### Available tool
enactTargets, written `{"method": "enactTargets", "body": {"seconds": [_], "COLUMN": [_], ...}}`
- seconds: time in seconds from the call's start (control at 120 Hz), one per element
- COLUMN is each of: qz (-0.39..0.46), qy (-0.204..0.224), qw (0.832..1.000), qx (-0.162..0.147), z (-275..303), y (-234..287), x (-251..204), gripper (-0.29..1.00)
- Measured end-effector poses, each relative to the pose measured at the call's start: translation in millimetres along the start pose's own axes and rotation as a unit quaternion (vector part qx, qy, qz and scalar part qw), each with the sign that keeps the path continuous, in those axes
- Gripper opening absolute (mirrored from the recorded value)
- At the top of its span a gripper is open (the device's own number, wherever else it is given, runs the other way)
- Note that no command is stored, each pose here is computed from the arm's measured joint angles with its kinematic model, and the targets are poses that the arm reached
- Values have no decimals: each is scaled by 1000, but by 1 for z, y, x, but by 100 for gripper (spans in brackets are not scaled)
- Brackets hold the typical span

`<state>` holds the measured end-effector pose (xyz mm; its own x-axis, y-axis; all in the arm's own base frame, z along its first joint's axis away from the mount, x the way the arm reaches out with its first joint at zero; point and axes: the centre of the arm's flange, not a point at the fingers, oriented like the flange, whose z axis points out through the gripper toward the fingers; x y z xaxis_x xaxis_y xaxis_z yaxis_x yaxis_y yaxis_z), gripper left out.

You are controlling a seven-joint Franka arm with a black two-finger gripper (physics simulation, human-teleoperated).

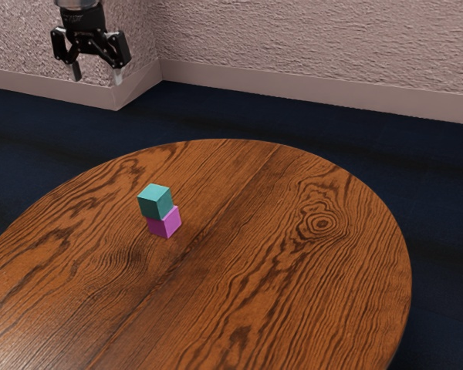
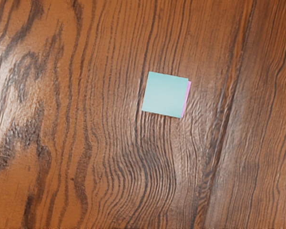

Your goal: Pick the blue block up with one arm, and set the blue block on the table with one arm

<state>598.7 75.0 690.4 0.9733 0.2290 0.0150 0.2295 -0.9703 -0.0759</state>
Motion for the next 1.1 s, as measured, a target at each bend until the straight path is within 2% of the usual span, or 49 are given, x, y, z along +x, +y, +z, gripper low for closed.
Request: {"method": "enactTargets", "body": {"seconds": [0.108, 0.15, 0.183, 0.242, 0.283, 0.475, 0.617, 0.833, 0.992, 1.1], "qz": [-2, 0, 28, 67, 80, 96, 55, 21, 6, -2], "qy": [5, 56, 105, 141, 148, 128, 86, 6, -26, -19], "qw": [1000, 998, 994, 987, 984, 986, 994, 1000, 1000, 1000], "qx": [-2, -15, -32, -48, -52, -56, -34, -16, -6, -7], "z": [-7, -59, -109, -146, -152, -133, -79, 57, 173, 215], "y": [-1, -4, 16, 49, 62, 72, 39, 11, 13, 16], "x": [-3, -26, -57, -87, -94, -81, -42, 5, 41, 58], "gripper": [70, 70, 70, 70, 70, 70, 70, 70, 70, 70]}}
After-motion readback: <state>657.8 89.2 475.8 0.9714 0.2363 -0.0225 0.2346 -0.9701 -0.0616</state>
